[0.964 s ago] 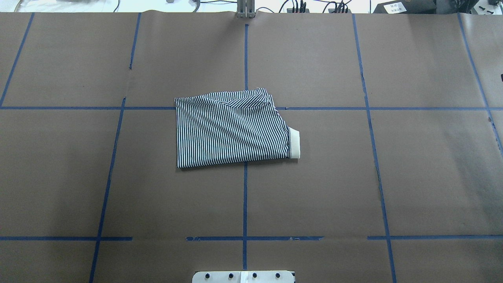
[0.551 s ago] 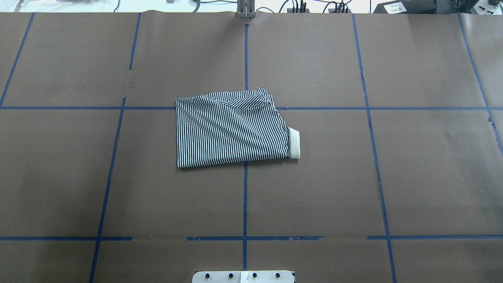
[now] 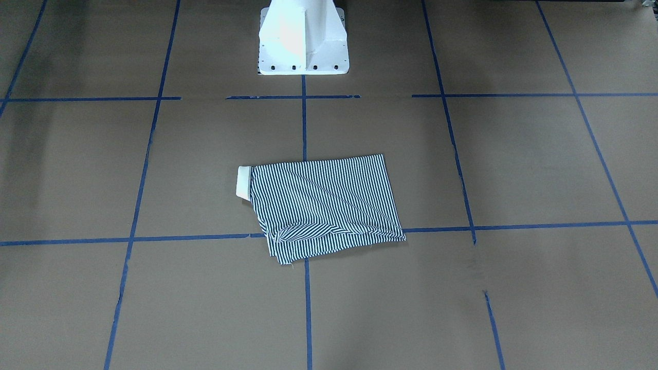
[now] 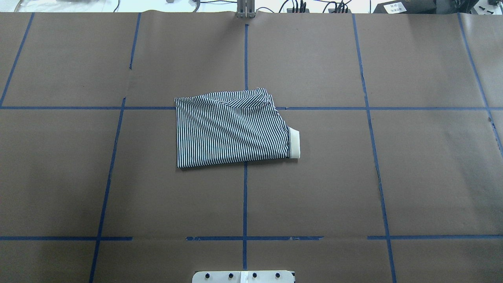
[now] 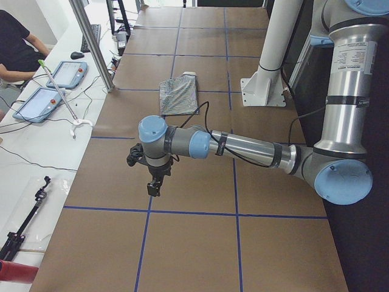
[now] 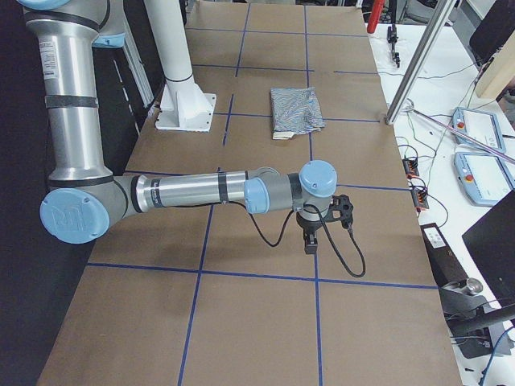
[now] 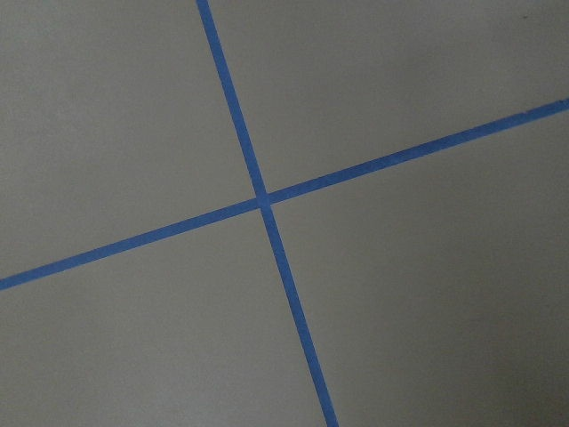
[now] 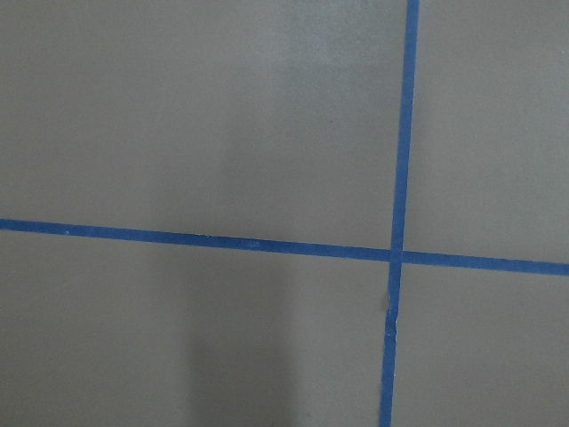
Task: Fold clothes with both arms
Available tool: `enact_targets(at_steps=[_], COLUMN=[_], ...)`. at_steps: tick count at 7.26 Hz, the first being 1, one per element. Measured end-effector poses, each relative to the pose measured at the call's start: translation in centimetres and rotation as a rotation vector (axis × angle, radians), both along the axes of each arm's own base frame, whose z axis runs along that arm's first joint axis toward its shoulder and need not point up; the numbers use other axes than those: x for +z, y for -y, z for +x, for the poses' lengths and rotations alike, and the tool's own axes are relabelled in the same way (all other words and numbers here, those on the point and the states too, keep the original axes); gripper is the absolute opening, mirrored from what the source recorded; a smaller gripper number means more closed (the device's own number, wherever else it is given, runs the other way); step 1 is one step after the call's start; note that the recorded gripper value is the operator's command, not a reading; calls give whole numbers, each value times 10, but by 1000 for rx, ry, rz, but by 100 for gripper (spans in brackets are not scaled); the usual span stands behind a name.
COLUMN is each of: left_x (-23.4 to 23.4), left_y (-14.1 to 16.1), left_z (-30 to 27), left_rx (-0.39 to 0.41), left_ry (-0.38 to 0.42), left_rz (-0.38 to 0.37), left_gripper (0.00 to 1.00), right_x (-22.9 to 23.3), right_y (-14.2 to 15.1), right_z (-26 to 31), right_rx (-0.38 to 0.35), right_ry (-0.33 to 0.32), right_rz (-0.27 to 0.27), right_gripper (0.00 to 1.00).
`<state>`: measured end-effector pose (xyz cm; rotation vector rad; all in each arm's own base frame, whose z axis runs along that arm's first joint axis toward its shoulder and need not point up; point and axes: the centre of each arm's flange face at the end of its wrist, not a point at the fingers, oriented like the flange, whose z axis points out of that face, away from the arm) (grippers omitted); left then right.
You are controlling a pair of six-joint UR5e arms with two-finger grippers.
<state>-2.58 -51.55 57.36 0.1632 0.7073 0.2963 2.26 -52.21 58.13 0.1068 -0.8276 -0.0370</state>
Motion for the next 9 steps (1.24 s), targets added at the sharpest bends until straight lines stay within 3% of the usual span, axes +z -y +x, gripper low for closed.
enact_targets(at_steps=[3, 9], left_x=[2, 1], left_y=[0, -6], left_z=[0, -3], left_rx=[1, -3], left_ry=[1, -7], left_rz=[-6, -24], left_gripper=[100, 100], right_x=[-13, 0], right_y=[-18, -25], right_z=[3, -10], right_rx=[8, -20], right_ry=[-13, -54], right_rz=[23, -18], right_gripper=[100, 100])
